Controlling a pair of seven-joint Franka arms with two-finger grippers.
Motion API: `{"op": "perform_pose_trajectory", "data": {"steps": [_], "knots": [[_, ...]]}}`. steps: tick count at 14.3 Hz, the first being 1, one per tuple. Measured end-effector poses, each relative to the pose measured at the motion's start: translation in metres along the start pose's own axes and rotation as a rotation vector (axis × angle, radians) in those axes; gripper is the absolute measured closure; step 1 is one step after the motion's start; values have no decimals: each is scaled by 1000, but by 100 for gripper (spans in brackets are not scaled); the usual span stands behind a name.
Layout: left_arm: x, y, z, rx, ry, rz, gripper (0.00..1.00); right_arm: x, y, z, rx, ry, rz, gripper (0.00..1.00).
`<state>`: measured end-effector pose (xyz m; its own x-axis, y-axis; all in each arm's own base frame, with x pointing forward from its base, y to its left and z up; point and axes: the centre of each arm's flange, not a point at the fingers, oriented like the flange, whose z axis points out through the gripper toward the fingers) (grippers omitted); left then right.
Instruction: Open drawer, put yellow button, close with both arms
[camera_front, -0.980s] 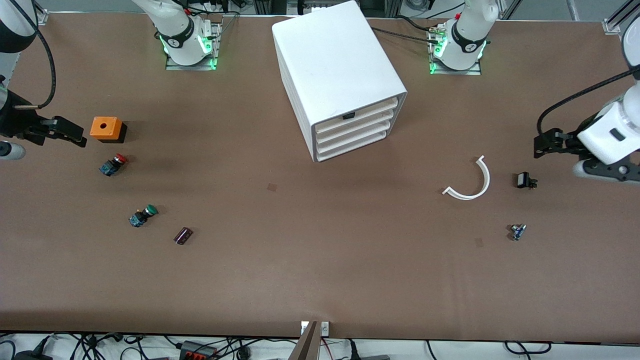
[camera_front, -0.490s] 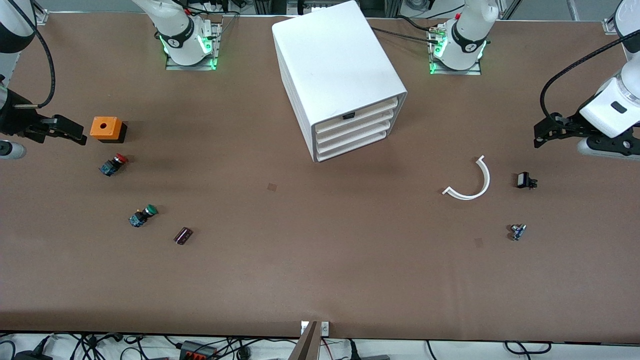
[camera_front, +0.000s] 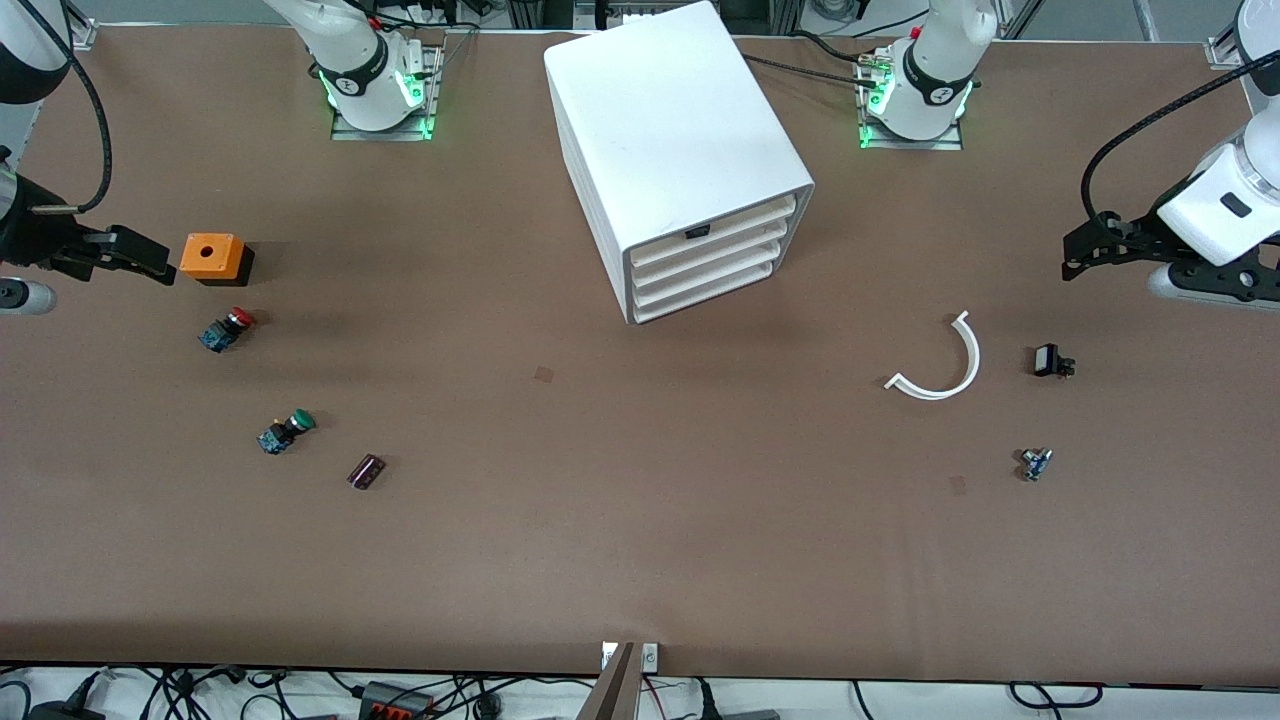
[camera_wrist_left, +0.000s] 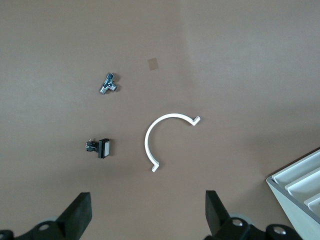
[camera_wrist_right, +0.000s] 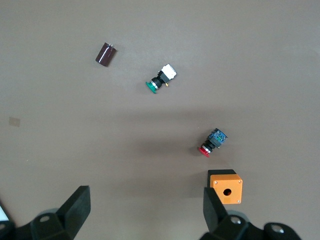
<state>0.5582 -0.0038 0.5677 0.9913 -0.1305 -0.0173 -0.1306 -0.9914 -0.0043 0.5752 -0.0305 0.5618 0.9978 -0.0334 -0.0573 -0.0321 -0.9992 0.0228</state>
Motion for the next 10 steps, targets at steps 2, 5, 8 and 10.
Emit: {"op": "perform_pose_trajectory", "data": {"steps": [2, 5, 8, 10], "knots": [[-1, 2, -1, -1, -6, 5, 0, -1, 0, 1, 0, -6, 0, 0], [0, 3, -5, 0, -3, 7, 0, -1, 0, 1, 0, -7, 0, 0], [-1, 4, -5, 0, -5, 8, 0, -1, -1, 1, 0, -7, -2, 0], [-1, 4, -5, -1, -5, 8, 0, -1, -2, 1, 0, -7, -3, 0]]}}
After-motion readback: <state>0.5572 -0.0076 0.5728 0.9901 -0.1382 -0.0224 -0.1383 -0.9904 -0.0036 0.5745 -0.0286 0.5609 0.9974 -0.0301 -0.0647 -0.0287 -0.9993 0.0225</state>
